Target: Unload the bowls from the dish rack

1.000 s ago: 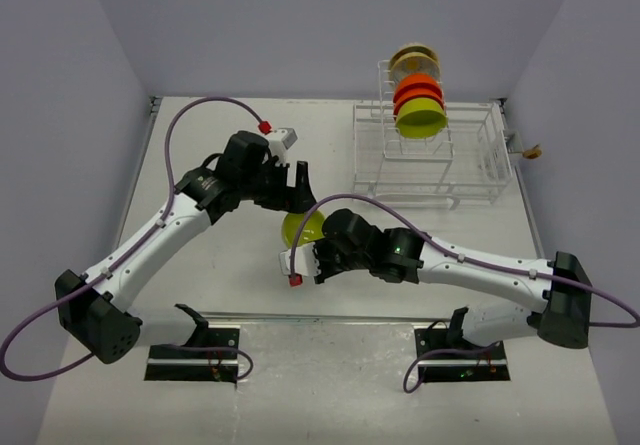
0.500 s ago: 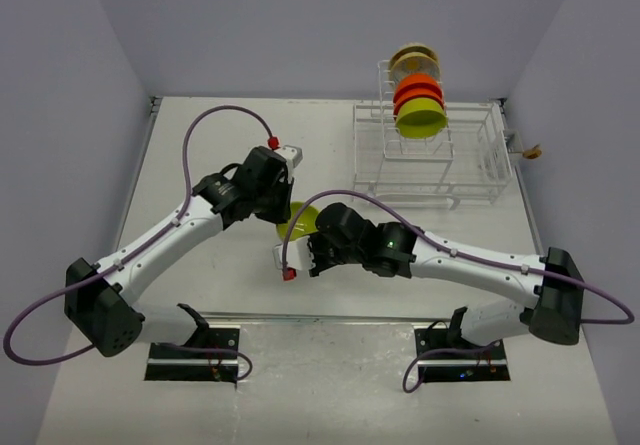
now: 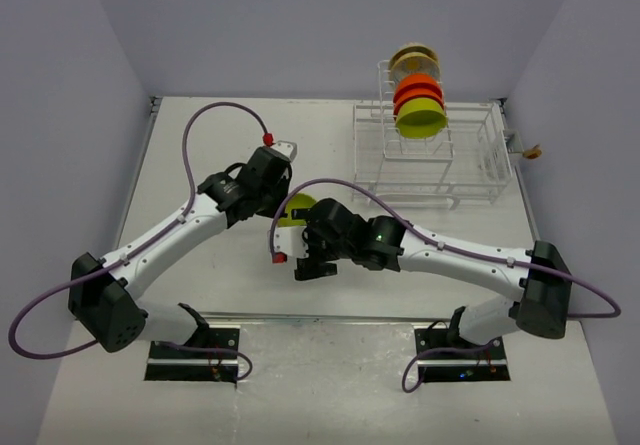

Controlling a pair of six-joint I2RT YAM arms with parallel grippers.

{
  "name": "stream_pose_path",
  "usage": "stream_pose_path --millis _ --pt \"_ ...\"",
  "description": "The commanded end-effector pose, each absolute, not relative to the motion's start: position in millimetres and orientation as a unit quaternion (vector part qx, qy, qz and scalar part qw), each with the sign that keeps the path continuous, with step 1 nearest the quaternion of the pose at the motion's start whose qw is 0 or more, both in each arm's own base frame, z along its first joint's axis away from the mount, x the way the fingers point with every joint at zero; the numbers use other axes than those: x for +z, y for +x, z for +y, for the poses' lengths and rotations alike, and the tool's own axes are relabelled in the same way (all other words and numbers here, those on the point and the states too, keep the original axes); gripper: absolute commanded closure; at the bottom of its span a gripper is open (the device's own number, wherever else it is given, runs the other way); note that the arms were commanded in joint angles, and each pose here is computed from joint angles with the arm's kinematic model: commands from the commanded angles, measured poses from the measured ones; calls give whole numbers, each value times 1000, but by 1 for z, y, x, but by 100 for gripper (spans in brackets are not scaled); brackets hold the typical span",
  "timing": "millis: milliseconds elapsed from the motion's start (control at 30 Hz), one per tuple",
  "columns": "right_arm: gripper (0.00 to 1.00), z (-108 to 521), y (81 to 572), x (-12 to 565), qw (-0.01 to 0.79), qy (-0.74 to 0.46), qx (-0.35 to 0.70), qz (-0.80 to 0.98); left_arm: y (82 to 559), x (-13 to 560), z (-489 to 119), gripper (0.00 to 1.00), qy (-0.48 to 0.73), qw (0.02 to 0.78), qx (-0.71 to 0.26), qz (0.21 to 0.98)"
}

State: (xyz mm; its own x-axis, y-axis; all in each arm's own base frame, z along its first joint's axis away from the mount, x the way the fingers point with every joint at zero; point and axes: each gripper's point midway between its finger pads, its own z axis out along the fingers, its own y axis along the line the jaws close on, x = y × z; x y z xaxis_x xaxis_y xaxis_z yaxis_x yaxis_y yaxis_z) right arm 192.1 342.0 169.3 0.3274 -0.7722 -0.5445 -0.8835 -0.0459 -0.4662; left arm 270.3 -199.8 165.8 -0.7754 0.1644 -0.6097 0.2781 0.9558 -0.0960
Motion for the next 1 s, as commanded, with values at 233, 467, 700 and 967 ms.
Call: stream_pose_path --millis 233,467,700,967 --pt "1 292 197 240 508 -542 97 663 348 215 -157 100 -99 429 -159 884" --pt "1 211 200 310 639 -233 167 714 384 225 -127 100 -191 470 -134 851" --pt "1 132 173 338 675 -16 302 673 431 197 -108 100 -266 474 -121 831" --pt "1 105 148 339 663 20 381 644 505 141 -109 100 -286 433 -107 848"
